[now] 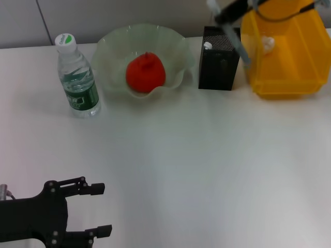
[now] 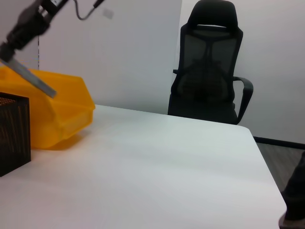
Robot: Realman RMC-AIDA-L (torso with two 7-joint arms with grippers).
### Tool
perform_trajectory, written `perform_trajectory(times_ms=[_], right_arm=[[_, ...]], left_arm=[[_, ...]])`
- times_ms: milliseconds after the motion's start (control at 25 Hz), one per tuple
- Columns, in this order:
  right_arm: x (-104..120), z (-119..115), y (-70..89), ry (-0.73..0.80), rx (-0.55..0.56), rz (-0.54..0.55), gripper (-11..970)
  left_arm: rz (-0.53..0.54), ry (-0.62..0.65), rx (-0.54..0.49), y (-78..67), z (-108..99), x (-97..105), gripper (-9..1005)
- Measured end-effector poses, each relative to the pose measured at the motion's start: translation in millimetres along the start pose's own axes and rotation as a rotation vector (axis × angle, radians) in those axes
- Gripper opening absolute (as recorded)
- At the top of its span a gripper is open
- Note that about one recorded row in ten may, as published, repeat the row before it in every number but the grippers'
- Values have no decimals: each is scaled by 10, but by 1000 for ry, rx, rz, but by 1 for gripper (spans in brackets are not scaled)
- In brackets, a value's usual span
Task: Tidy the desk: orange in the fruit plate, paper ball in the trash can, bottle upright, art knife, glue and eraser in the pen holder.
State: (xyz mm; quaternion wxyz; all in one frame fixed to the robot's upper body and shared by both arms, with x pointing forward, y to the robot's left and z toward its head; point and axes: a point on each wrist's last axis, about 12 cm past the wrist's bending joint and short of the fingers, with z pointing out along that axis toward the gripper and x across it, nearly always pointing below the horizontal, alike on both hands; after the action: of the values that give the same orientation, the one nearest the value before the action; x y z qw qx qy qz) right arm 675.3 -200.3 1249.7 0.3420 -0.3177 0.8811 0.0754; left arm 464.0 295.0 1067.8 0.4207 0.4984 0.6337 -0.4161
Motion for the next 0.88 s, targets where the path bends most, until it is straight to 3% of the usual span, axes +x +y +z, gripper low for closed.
perform_trajectory(times_ms=[280, 880], right_arm=[[-26, 60, -156, -131, 79, -23, 142], [265, 415, -81, -226, 24, -28, 140]], left_arm=[[9, -3, -7, -4, 5, 8, 783], [13, -10, -21, 20, 3, -5, 783]])
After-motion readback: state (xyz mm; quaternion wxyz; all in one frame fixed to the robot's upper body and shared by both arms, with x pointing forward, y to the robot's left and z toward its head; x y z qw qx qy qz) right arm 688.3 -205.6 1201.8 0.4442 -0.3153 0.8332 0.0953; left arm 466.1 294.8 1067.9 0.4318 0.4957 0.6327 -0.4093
